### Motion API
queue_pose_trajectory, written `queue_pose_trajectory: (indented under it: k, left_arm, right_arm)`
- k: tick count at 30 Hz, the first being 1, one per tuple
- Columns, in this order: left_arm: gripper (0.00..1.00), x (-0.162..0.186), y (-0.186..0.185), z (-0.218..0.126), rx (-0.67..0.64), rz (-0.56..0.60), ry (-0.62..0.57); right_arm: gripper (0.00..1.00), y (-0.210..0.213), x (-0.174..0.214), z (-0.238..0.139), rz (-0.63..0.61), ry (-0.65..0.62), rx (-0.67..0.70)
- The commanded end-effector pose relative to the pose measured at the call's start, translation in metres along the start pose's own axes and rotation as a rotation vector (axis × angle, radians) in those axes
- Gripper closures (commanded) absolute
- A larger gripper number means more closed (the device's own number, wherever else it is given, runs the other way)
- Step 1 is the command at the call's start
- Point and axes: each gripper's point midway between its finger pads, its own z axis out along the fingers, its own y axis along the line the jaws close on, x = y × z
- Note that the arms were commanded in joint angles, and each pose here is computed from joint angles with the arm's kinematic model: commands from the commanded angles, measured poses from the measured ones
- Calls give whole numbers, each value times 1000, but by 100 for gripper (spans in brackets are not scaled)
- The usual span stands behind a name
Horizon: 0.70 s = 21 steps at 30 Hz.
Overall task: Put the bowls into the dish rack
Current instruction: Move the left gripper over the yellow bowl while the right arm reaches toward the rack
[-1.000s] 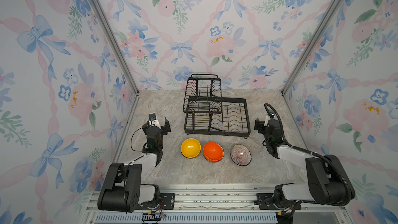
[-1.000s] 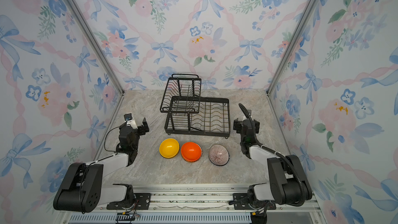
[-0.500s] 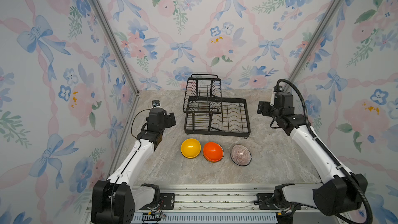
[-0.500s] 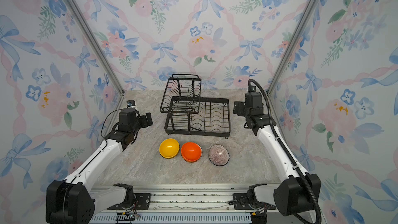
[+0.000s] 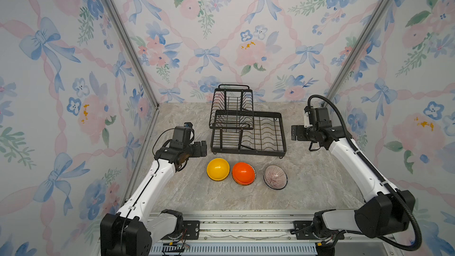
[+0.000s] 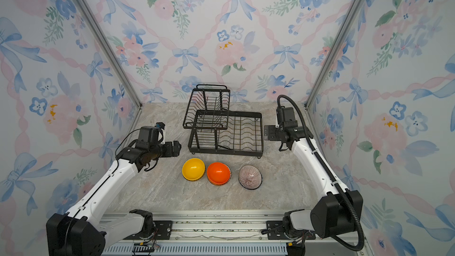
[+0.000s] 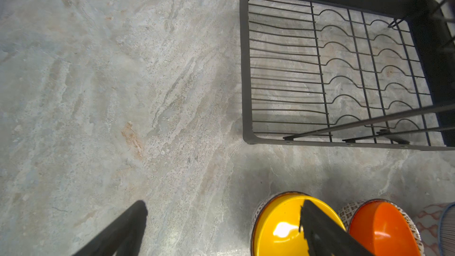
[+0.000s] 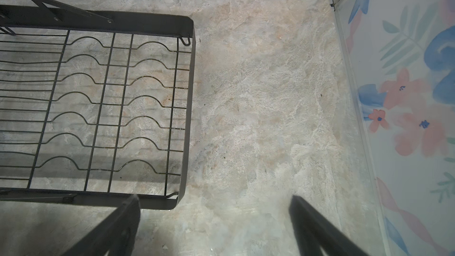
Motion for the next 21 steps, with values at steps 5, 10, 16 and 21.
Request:
queue_pose_trajectory:
  k: [5,10,16,21]
  left_arm:
    - [2,29,-15,-3,27,-6,72]
    - [2,42,-26,2,44,-5,109]
    - [2,56,-32,4,57,-34,137]
    - [2,68,-39,5,63,-35,162]
  right_arm:
    - [3,9,1,2,-17,25,-36]
    - [3,14,-1,1,-26,20,-59]
    - [3,28,-3,2,-50,6,-119]
    - [3,36,-7,7,-63,14,-135]
